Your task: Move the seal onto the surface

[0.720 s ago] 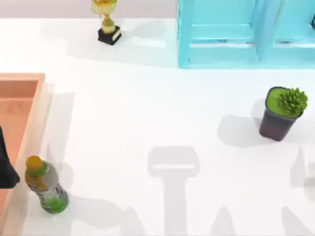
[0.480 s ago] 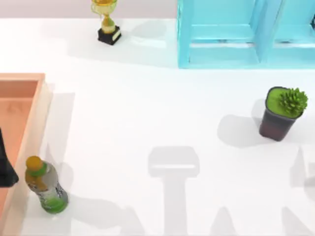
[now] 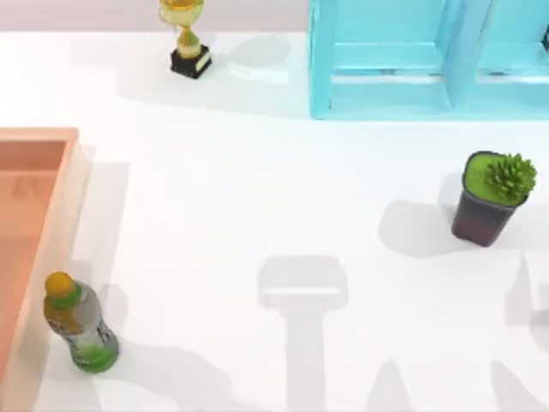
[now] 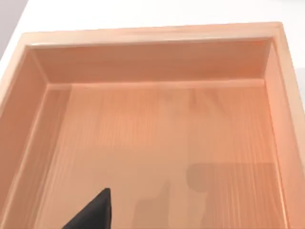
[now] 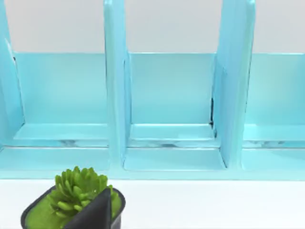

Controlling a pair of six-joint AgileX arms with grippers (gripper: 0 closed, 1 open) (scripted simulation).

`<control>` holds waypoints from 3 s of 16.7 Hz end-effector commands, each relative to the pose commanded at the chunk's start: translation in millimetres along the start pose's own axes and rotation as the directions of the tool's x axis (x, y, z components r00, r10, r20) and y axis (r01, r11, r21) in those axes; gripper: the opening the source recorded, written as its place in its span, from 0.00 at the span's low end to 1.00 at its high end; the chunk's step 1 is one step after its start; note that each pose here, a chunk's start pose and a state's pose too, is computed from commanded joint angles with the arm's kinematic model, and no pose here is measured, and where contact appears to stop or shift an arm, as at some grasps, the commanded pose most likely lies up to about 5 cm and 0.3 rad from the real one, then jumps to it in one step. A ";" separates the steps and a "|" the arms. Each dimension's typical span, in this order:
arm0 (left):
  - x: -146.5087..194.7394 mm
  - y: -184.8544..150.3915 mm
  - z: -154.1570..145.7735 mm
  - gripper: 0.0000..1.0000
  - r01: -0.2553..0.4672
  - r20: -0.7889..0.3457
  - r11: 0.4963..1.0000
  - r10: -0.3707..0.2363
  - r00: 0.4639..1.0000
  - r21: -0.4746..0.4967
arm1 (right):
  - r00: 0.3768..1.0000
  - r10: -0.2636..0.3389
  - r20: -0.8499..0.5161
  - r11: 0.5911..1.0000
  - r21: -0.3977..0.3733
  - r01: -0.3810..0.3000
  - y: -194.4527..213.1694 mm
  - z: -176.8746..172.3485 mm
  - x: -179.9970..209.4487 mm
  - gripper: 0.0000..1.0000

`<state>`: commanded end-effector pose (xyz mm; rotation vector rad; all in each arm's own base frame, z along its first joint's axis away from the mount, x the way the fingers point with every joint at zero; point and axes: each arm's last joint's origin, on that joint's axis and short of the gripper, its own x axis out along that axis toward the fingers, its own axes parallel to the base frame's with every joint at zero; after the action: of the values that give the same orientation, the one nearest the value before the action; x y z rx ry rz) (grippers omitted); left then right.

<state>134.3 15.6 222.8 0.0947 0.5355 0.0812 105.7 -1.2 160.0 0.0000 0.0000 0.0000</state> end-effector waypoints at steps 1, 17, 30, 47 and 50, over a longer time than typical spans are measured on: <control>4.5 4.3 10.6 1.00 -0.003 -0.090 1.000 0.004 0.996 0.010 | 1.000 0.000 0.000 1.000 0.000 0.000 0.0 0.0 0.0 1.00; 121.7 74.4 71.9 1.00 0.119 -0.856 0.991 -0.109 0.505 -0.056 | 1.000 0.000 0.000 1.000 0.000 0.000 0.0 0.0 0.0 1.00; 163.9 67.2 8.5 1.00 0.119 -0.856 0.991 -0.109 0.505 -0.056 | 1.000 0.000 0.000 1.000 0.000 0.000 0.0 0.0 0.0 1.00; 172.3 63.5 -13.7 0.32 0.119 -0.856 0.991 -0.109 0.505 -0.056 | 1.000 0.000 0.000 1.000 0.000 0.000 0.0 0.0 0.0 1.00; 172.3 63.5 -13.7 0.10 0.119 -0.856 0.991 -0.109 0.505 -0.056 | 1.000 0.000 0.000 1.000 0.000 0.000 0.0 0.0 0.0 1.00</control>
<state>271.6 97.2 131.1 0.0185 1.5710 -0.0144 105.7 -1.2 160.0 0.0000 0.0000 0.0000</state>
